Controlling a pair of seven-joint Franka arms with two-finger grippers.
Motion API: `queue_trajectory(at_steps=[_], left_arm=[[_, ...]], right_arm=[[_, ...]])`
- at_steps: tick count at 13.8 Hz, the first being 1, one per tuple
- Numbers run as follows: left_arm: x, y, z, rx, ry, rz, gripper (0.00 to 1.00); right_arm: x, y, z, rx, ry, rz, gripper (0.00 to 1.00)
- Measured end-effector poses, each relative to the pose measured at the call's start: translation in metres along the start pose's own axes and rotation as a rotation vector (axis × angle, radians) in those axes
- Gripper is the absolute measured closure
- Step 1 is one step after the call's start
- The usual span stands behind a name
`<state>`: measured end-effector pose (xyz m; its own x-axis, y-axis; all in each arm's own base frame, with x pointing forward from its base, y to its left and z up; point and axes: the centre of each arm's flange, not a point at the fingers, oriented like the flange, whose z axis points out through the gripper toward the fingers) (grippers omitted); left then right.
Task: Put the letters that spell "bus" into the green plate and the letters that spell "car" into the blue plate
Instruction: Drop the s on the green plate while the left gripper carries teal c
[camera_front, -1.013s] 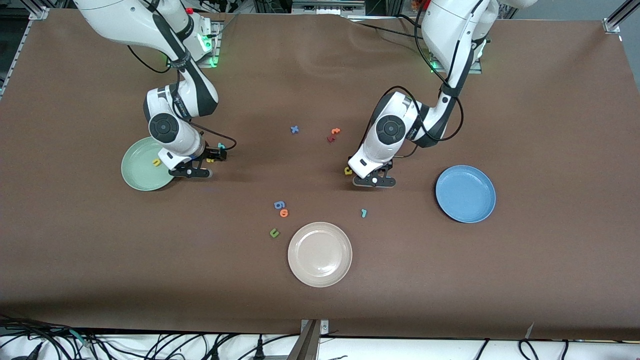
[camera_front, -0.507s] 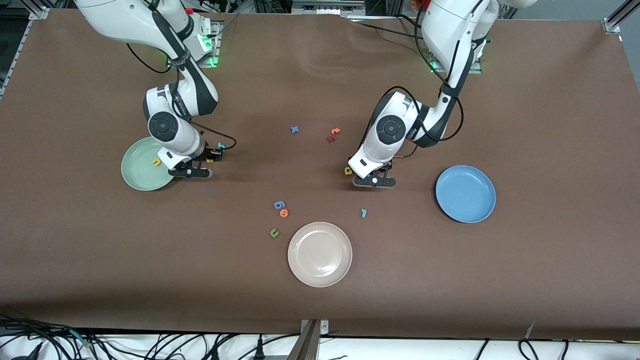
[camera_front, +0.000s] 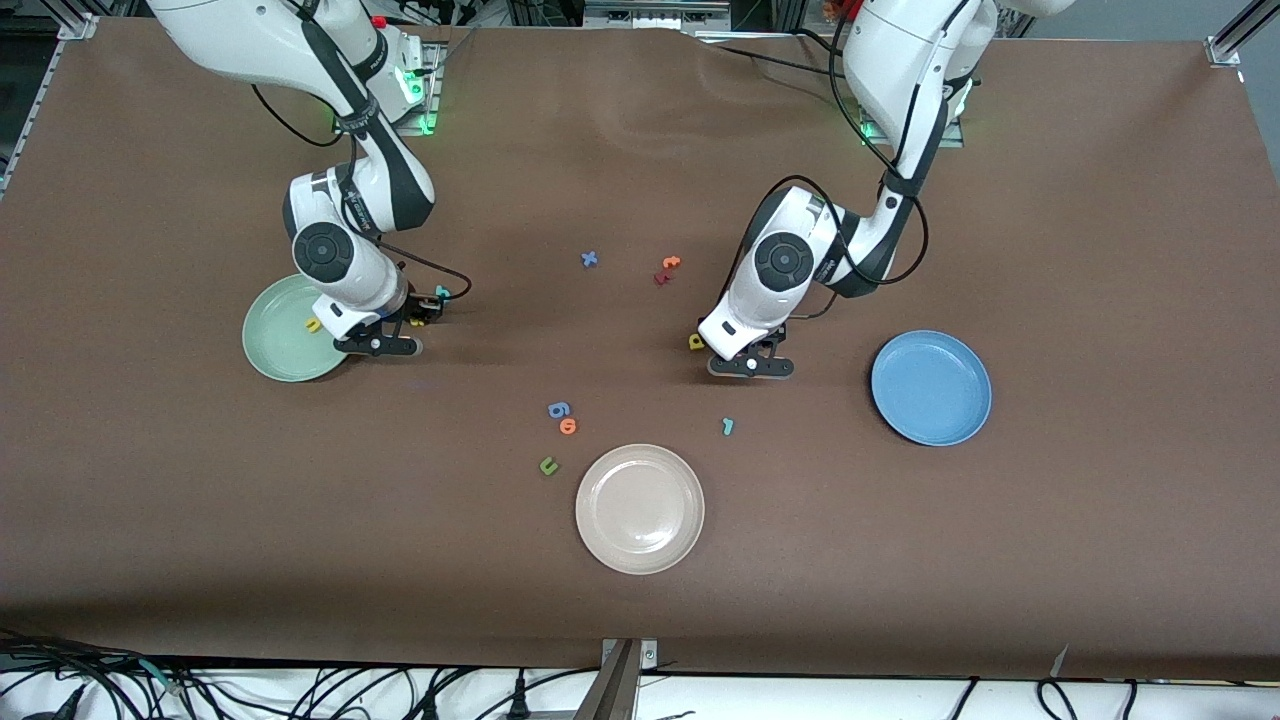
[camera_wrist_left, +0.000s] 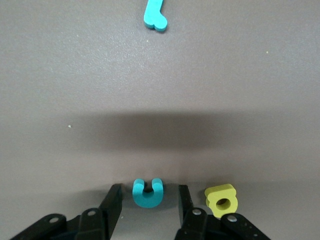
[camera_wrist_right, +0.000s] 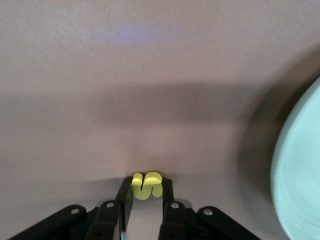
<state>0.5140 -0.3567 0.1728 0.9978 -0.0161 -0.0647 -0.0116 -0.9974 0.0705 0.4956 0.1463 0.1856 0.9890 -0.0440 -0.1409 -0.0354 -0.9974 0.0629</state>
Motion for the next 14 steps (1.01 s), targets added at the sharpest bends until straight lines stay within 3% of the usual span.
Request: queue_trajectory(at_steps=[7,11,13,14], left_arm=[[0.001,0.000,0.001,0.001,0.001,-0.018,0.49],[0.002,0.001,0.000,-0.002,0.005,-0.028,0.57],[0.003,0.001,-0.001,-0.003,0.008,-0.032,0.73],[0.003,0.002,-0.001,-0.003,0.008,-0.032,0.73]], right_arm=[[0.016,0.092,-0.075,-0.031,-0.026,0.141,0.72],[0.019,0.170,-0.059,-0.041,-0.069,0.151,0.72],[0.017,0.187,-0.040,-0.050,-0.100,0.155,0.72],[0.017,0.190,-0.030,-0.056,-0.113,0.153,0.72]])
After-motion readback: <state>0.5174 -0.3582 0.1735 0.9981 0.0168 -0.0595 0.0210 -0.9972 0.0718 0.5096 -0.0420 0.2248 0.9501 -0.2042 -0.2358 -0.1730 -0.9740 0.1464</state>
